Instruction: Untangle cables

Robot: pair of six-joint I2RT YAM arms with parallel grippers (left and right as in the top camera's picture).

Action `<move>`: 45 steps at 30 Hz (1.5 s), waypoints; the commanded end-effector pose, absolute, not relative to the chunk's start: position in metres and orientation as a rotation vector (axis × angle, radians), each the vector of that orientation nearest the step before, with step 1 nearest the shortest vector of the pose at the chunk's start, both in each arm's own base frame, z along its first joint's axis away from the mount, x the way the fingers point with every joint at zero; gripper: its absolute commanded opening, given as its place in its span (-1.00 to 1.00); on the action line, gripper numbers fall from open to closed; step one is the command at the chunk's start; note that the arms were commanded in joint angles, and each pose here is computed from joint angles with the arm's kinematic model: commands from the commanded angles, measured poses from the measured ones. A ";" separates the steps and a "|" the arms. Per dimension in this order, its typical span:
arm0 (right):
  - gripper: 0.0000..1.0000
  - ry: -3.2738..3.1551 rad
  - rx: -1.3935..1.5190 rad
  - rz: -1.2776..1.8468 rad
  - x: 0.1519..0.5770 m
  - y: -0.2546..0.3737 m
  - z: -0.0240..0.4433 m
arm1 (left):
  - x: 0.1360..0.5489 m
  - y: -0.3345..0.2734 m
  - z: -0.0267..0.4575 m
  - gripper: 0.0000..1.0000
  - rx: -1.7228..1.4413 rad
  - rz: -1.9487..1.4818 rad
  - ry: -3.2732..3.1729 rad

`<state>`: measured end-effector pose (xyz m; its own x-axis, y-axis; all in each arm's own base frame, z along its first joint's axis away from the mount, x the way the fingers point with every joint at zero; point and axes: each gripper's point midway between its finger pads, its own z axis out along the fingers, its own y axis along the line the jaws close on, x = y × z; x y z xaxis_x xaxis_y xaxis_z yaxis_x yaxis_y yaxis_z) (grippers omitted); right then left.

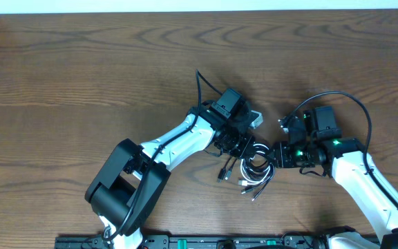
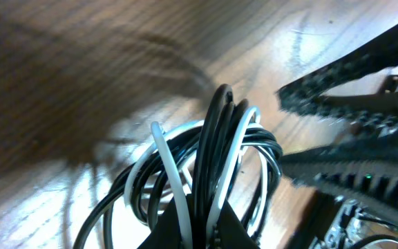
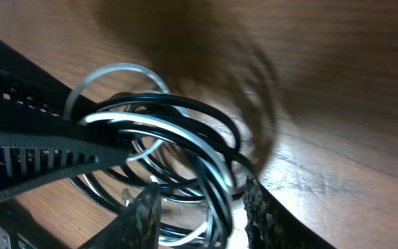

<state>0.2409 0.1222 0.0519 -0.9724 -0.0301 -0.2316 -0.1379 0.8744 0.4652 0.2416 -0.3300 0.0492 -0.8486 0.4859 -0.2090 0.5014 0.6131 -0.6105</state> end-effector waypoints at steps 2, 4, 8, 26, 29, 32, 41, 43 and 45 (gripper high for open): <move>-0.31 2.838 -0.257 0.758 0.229 0.138 0.049 | 0.235 -0.336 0.059 -0.85 0.864 -1.169 2.782; -0.31 2.845 -0.280 0.735 0.227 0.139 0.047 | 0.236 -0.336 0.059 -0.86 0.865 -1.169 2.781; -0.38 2.862 -0.297 0.626 0.227 0.133 0.041 | 0.235 -0.336 0.059 -0.85 0.864 -1.169 2.782; -0.36 2.901 -0.260 0.518 0.224 0.120 0.033 | 0.235 -0.336 0.058 -0.85 0.864 -1.169 2.784; -0.36 2.914 -0.258 0.517 0.220 0.119 0.029 | 0.235 -0.336 0.059 -0.85 0.864 -1.169 2.783; -0.39 2.919 -0.258 0.517 0.218 0.118 0.027 | 0.235 -0.336 0.059 -0.85 0.864 -1.169 2.783; -0.57 2.912 -0.256 0.519 0.219 0.119 0.027 | 0.231 -0.339 0.063 -0.85 0.874 -1.224 2.775; -0.67 2.912 -0.256 0.519 0.219 0.119 0.027 | 0.231 -0.339 0.063 -0.85 0.874 -1.224 2.776; -0.73 2.911 -0.257 0.519 0.219 0.119 0.027 | 0.231 -0.339 0.062 -0.85 0.874 -1.223 2.776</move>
<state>0.2227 0.1192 0.0312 -0.9691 -0.1286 -0.2106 -0.1949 0.9223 0.3336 0.2343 -0.3362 0.0564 -0.8453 0.4945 -0.2021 0.4903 0.5678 -0.6613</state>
